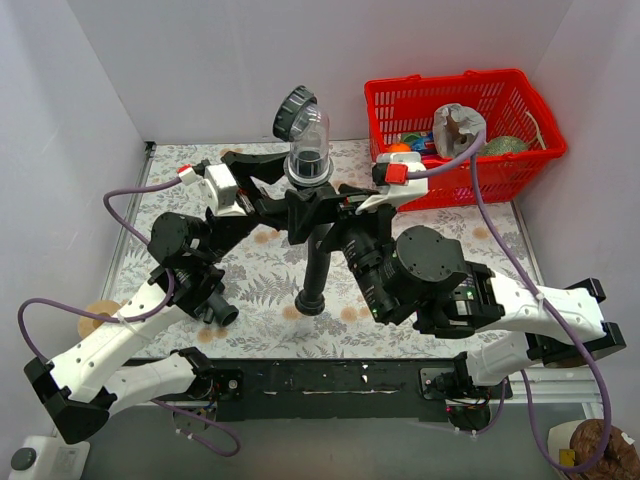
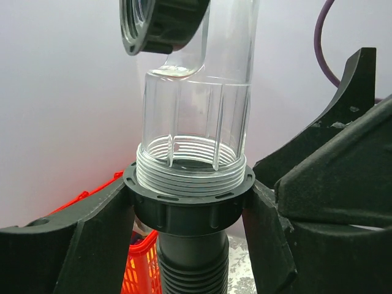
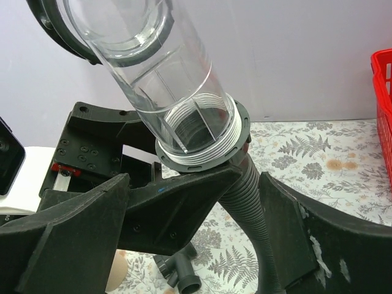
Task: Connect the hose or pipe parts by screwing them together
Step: Install the adaptor on the pipeline.
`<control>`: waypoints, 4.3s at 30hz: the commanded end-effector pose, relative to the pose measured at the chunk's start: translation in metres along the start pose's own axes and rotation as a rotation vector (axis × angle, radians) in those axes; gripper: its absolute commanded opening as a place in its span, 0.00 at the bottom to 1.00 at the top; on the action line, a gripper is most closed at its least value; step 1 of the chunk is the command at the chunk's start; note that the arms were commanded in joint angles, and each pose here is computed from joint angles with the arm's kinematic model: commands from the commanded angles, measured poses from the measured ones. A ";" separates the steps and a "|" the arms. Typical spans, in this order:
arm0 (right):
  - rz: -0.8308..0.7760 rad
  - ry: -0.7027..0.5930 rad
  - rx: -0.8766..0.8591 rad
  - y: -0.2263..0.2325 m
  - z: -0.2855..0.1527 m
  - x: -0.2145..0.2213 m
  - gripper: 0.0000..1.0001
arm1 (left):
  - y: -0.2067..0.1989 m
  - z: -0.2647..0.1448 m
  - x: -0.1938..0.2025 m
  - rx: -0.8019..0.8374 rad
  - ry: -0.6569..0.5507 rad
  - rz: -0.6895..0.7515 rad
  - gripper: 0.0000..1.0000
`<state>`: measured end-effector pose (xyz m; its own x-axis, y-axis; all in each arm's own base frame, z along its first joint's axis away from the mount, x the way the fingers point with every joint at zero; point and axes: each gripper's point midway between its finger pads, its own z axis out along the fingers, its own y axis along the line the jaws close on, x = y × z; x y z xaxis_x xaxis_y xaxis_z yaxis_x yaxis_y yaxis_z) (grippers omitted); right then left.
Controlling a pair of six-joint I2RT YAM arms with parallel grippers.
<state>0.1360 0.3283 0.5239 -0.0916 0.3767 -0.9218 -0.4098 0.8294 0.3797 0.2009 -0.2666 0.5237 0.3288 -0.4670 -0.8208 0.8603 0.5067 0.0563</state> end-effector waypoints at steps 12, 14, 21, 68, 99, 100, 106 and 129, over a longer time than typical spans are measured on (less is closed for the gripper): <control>-0.292 0.135 -0.512 0.031 -0.045 0.000 0.97 | 0.014 0.001 -0.053 -0.101 -0.151 -0.016 0.00; -0.310 0.101 -0.550 0.020 -0.052 -0.015 0.97 | 0.009 0.001 -0.048 -0.075 -0.127 -0.041 0.00; -0.267 -0.076 -0.547 -0.026 -0.066 -0.079 0.98 | -0.040 -0.008 -0.039 0.176 -0.057 -0.137 0.00; -0.303 -0.127 -1.039 0.069 -0.104 -0.070 0.95 | -0.139 -0.045 -0.074 0.782 0.137 -0.451 0.00; -0.246 0.033 -0.770 0.039 -0.005 -0.016 0.01 | -0.102 -0.011 -0.089 0.532 -0.016 -0.316 0.00; -0.231 0.046 -0.746 0.037 -0.002 -0.012 0.01 | -0.099 -0.007 -0.089 0.513 -0.025 -0.307 0.00; -0.268 0.068 -0.564 0.011 0.020 0.009 0.01 | -0.076 0.006 -0.089 0.385 -0.075 -0.240 0.00; -0.492 0.008 0.036 0.007 0.033 0.044 0.21 | 0.011 0.018 -0.049 -0.051 -0.079 0.022 0.00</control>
<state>0.1700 0.3312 0.5471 0.1386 0.1251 -0.9824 -0.4295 0.9014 0.0542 0.1652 -0.2941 0.5201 0.1408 -0.4223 -0.8955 0.9663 0.2555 0.0315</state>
